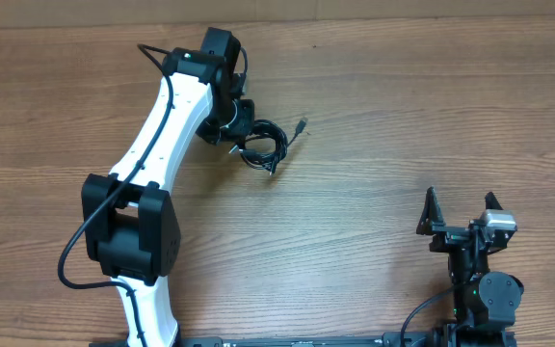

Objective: Untangle cables
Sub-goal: 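Lift the cable bundle with the left gripper and pull it back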

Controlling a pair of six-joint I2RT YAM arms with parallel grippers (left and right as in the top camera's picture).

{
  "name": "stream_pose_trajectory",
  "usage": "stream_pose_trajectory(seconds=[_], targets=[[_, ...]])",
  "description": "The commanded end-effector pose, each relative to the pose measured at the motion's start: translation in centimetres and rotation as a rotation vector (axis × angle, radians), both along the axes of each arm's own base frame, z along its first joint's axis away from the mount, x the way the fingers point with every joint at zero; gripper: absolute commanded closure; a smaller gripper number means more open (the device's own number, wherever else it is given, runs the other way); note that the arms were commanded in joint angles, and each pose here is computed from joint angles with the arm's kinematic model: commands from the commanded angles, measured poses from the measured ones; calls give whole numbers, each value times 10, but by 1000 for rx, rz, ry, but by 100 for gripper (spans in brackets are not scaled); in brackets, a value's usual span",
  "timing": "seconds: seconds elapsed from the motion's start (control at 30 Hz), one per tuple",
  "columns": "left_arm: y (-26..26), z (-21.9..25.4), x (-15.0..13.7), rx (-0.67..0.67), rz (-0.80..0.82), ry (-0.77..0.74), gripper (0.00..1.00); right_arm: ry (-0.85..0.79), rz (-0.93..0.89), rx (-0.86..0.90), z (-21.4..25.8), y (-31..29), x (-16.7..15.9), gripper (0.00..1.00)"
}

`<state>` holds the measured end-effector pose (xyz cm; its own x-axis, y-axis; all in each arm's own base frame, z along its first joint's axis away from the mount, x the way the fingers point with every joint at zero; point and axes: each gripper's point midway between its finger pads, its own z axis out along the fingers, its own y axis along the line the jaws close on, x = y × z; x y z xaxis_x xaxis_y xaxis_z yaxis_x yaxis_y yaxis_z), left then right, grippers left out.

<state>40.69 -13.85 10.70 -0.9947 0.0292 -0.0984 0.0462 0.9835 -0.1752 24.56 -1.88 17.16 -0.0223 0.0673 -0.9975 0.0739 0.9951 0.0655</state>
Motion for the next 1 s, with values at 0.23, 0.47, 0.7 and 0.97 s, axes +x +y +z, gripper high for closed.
stream_pose_trajectory(seconds=[0.23, 0.47, 0.7, 0.97], targets=[[-10, -1, 7, -61, 71, -10, 0, -3, -2, -8, -2, 0, 0, 0], [-1, -21, -5, -30, 460, 92, 53, -3, -2, -8, -2, 0, 0, 0], [-4, -80, -23, -28, 747, 151, 45, -3, -2, -8, -2, 0, 0, 0], [0, -111, -29, -39, 798, 136, 49, -3, -2, -8, -2, 0, 0, 0]])
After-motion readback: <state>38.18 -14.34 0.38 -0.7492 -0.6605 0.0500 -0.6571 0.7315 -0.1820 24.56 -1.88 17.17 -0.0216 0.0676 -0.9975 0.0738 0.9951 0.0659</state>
